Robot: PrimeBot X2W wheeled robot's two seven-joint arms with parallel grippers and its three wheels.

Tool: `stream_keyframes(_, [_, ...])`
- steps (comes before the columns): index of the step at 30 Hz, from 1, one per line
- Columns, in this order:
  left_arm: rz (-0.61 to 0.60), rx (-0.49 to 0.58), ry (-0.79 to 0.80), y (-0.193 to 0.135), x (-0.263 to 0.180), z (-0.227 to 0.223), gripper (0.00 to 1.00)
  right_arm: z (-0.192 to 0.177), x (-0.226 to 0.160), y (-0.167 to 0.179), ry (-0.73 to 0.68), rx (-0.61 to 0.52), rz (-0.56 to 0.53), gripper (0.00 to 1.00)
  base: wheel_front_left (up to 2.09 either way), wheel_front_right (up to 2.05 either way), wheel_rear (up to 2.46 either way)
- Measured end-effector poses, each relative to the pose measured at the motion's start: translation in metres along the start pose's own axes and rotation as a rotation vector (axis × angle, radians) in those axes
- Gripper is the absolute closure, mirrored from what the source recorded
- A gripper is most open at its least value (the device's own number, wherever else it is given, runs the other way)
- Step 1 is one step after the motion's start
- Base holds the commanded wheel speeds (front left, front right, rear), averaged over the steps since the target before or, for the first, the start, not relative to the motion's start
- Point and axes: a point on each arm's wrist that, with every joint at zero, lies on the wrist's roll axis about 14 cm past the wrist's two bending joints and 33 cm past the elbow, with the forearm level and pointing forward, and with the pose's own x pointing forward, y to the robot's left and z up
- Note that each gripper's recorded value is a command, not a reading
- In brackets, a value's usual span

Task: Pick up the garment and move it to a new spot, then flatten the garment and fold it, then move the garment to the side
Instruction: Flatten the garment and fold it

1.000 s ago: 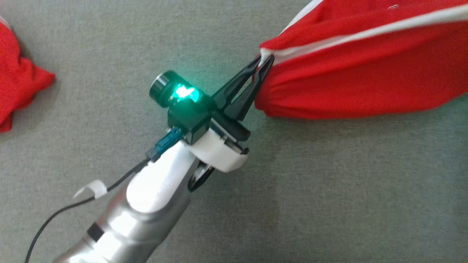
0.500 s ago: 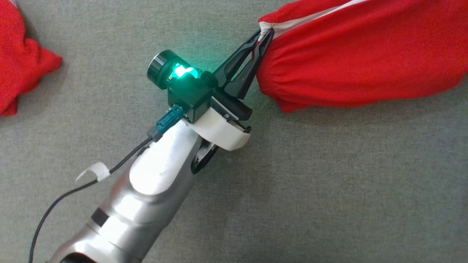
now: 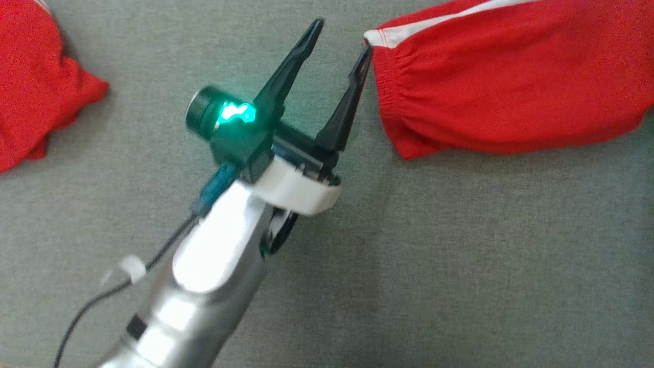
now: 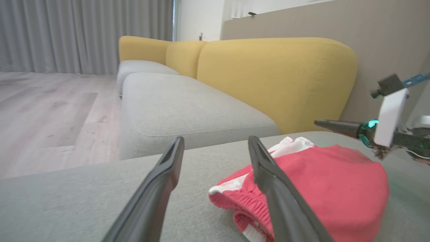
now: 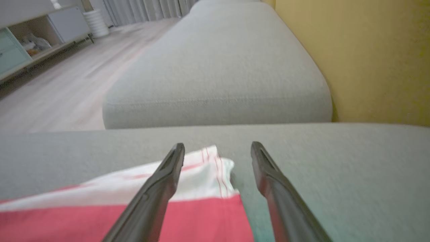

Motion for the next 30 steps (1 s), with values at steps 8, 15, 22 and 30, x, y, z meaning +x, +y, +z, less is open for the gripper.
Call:
stream_keyframes(8, [0.179, 0.037, -0.079, 0.014, -0.048, 0.032, 0.00, -0.058, -0.034, -0.033, 0.194, 0.022, -0.096, 0.00, 0.00, 0.00, 0.00])
stream_keyframes(15, [0.311, 0.067, -0.095, 0.030, -0.093, 0.046, 0.00, -0.081, -0.023, -0.011, 0.302, 0.079, -0.067, 0.00, 0.00, 0.00, 0.00])
stream_keyframes(22, [0.379, 0.094, -0.114, 0.038, -0.115, 0.057, 0.00, -0.079, -0.021, 0.000, 0.331, 0.125, -0.054, 1.00, 0.00, 0.00, 0.00])
stream_keyframes(30, [0.371, 0.092, -0.152, 0.031, -0.110, 0.067, 0.00, -0.073, -0.069, -0.051, 0.298, 0.009, -0.156, 1.00, 0.00, 0.00, 0.00])
